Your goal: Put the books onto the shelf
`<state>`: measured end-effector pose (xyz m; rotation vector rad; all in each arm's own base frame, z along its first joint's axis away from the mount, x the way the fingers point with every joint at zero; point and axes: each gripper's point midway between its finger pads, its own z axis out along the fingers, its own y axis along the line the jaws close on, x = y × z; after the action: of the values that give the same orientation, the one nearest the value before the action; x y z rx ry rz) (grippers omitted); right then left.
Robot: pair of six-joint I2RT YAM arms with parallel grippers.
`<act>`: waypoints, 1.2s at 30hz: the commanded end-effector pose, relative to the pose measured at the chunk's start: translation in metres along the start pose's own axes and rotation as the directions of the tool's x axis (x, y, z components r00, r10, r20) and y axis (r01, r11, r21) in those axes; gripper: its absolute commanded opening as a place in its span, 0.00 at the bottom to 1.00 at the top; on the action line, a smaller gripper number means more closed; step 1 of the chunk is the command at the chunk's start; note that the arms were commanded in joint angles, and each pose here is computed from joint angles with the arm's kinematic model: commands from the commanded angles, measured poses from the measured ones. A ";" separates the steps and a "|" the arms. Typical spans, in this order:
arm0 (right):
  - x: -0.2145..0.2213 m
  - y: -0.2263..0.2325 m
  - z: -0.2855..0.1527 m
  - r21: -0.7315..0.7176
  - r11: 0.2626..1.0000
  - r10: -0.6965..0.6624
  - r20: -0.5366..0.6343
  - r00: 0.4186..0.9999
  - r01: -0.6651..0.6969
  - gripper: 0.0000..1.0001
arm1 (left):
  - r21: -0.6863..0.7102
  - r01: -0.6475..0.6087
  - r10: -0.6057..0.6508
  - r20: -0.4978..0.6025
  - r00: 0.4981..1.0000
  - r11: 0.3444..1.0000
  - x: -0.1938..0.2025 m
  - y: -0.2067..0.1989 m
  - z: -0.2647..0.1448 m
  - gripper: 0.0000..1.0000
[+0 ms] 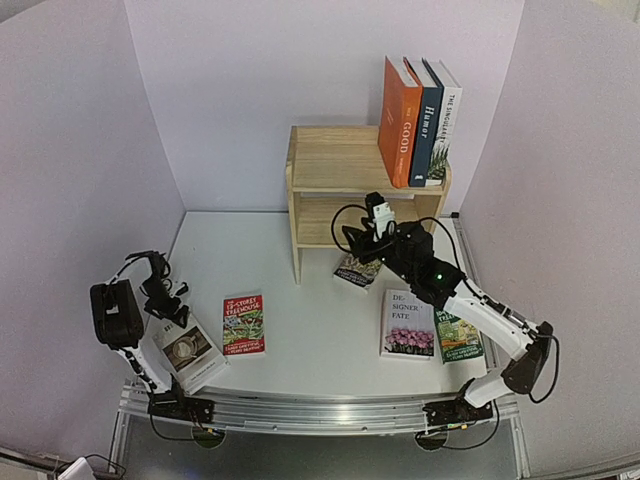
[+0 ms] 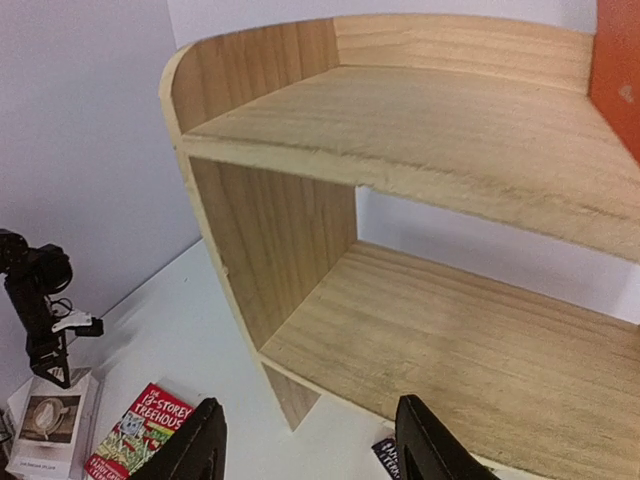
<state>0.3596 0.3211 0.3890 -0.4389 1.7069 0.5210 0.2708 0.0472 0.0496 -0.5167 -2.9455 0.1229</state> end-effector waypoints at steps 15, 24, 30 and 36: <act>0.018 0.037 0.013 -0.164 0.983 0.068 -0.078 0.995 -0.080 0.56 | 0.315 -0.077 0.086 -0.016 0.996 0.946 -0.002 -0.047 0.006 0.31; 0.030 0.059 0.026 -0.211 0.974 0.058 -0.117 0.991 -0.081 0.56 | 0.451 0.018 -0.023 0.006 1.000 0.892 -0.004 -0.076 -0.023 0.00; 0.079 0.129 0.055 -0.287 0.958 -0.051 -0.207 0.977 -0.011 0.55 | 0.537 0.174 -0.214 0.012 0.977 0.825 -0.022 -0.091 -0.065 0.00; 0.145 0.237 0.074 -0.391 0.887 -0.351 -0.232 0.907 0.244 0.68 | 0.511 0.268 -0.330 0.033 0.943 0.817 -0.037 -0.083 -0.087 0.00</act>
<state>0.3028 0.5006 0.2967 -0.8329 1.8283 0.7010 0.2993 -0.0307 0.1005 -0.1942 -2.9315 0.8426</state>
